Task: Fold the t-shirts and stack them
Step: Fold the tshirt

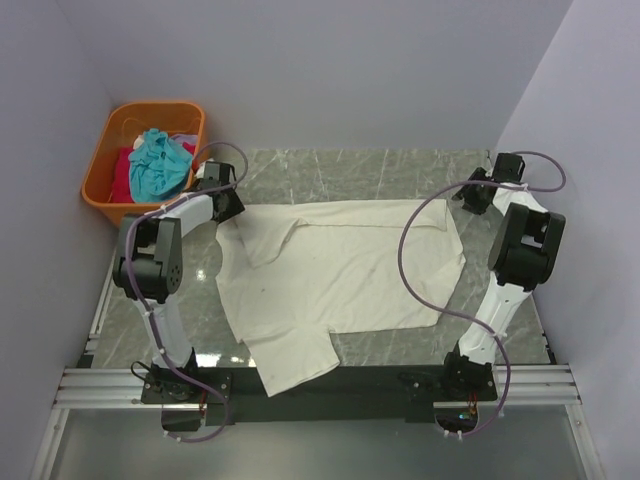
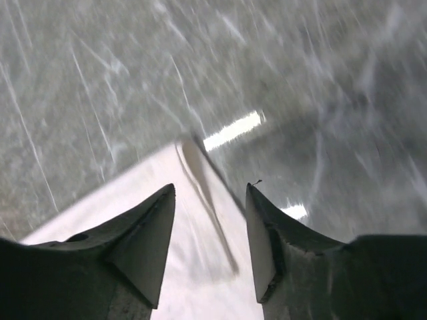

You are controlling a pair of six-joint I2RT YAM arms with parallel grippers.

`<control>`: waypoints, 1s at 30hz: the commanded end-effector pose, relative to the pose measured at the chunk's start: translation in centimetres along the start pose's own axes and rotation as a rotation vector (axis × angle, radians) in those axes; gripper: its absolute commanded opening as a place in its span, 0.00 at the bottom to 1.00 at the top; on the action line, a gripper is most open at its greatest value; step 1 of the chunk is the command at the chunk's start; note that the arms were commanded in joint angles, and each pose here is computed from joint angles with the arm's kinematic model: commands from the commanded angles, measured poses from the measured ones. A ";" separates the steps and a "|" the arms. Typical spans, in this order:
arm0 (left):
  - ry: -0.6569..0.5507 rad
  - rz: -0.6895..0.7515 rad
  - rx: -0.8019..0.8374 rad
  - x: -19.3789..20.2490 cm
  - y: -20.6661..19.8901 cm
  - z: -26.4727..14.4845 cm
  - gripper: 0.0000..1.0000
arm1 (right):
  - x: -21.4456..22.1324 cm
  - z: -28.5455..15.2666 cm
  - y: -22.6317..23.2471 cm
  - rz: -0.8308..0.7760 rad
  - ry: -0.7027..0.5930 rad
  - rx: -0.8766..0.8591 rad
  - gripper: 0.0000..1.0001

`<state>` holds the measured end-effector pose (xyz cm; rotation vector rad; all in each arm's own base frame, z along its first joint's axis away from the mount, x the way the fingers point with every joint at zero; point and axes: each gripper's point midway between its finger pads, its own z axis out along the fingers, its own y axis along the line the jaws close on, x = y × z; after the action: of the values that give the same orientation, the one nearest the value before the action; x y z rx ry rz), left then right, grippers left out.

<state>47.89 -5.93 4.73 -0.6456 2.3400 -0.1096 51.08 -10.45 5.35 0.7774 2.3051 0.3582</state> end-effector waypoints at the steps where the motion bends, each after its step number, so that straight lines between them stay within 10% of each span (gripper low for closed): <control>1: -0.055 -0.025 0.112 -2.3 -1.9 -4.9 0.58 | -2.6 -5.5 2.1 -0.031 -0.137 0.016 0.55; 10: -0.104 0.124 0.162 -0.5 -2.2 -14.9 0.98 | 9.1 -11.6 4.7 -0.341 0.027 0.249 0.57; 21: -0.304 0.148 0.117 0.2 3.3 -19.8 0.99 | 22.1 -15.1 2.3 -0.503 0.350 0.308 0.57; 30: -0.380 0.125 0.126 -1.2 3.7 -22.0 0.98 | 24.0 -14.7 -0.5 -0.496 0.385 0.398 0.54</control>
<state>32.55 -4.83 19.56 -0.4192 2.0440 -0.0896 26.83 4.29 3.96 0.2763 2.8852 -0.1253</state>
